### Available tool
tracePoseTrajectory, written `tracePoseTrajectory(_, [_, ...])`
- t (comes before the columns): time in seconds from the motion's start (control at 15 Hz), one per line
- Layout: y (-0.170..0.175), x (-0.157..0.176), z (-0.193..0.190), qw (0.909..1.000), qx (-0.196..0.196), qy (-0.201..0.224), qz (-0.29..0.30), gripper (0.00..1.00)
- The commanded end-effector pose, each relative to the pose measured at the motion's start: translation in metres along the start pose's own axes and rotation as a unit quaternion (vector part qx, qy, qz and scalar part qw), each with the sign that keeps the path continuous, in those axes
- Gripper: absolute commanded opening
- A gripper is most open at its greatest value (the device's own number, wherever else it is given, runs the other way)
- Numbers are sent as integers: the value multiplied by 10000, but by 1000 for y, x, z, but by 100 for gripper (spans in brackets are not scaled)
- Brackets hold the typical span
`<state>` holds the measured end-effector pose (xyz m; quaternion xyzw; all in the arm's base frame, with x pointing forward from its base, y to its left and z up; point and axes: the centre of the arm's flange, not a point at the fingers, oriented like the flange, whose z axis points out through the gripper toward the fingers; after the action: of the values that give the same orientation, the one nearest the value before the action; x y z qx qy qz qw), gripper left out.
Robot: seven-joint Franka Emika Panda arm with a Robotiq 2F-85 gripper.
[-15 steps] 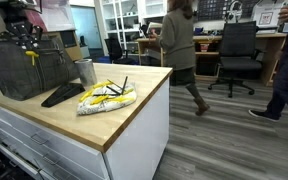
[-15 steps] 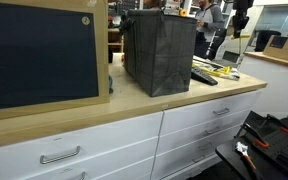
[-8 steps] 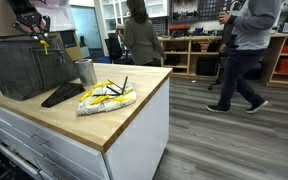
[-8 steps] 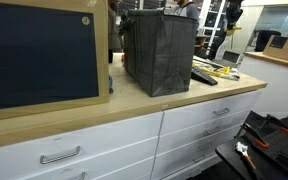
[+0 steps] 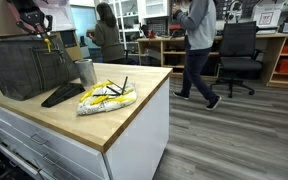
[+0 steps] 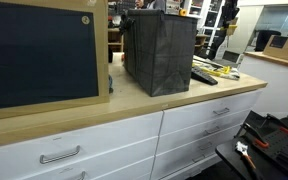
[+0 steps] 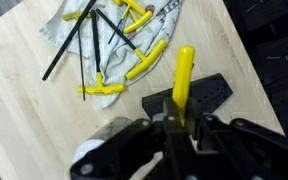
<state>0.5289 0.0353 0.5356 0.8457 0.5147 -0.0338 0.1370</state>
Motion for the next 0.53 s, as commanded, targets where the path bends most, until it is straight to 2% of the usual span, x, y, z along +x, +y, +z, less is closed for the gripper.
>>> tracePoseTrajectory(0.0, [0, 0, 0, 10000, 0, 0, -1, 15])
tracePoseTrajectory(0.2, [0, 0, 0, 10000, 0, 0, -1, 15])
tracePoseTrajectory(0.27, [0, -2, 2, 10000, -43, -23, -21, 4])
tracePoseTrajectory(0.47, [-6, 3, 14, 9997, -131, -158, -100, 4])
